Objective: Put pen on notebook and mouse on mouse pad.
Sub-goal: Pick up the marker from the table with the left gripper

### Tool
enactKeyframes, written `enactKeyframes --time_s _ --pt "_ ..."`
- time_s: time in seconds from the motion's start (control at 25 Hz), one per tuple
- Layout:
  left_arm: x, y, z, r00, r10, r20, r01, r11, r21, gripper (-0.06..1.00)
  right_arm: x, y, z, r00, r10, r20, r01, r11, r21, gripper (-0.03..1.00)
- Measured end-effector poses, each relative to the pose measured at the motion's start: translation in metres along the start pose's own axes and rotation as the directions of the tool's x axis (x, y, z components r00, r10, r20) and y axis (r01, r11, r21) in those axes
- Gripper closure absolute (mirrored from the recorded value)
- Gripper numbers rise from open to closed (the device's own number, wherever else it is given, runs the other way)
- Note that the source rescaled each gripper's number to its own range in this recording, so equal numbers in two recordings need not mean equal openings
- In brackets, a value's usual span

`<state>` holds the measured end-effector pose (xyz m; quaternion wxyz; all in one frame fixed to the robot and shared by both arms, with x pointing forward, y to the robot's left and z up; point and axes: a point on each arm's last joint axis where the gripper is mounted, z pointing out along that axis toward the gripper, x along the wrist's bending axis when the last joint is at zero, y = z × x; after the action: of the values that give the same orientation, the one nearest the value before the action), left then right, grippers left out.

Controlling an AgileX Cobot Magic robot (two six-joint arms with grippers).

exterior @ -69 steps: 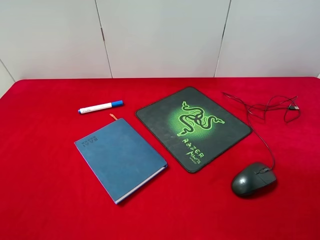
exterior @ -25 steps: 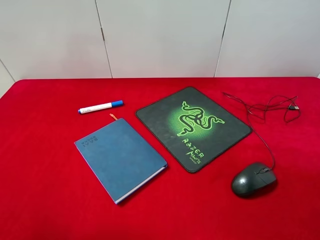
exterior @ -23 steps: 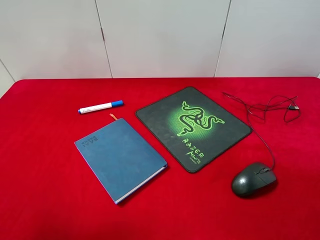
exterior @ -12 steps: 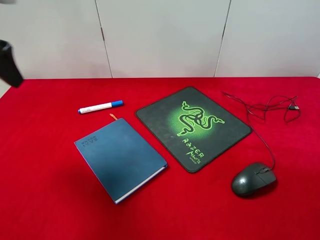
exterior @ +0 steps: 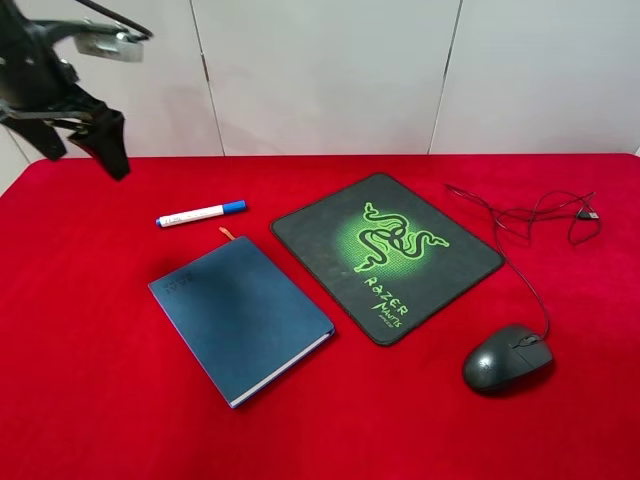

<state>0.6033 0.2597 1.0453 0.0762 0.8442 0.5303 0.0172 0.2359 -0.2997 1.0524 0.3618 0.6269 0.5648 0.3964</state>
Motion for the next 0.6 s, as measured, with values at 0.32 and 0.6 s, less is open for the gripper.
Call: enactKeyframes --time_s 0.32,0.6 --pt "0.014 0.031 0.039 0.995 0.093 0.023 -0.094 0.995 0.045 -0.05 0.0 0.0 0.0 1.0 0.0 0.0 0.0 1.0 0.0 -0.03" --pt "0.011 0.051 0.075 0.975 0.216 0.05 -0.219 0.973 0.079 -0.05 0.0 0.0 0.0 1.0 0.0 0.0 0.0 1.0 0.0 -0.03"
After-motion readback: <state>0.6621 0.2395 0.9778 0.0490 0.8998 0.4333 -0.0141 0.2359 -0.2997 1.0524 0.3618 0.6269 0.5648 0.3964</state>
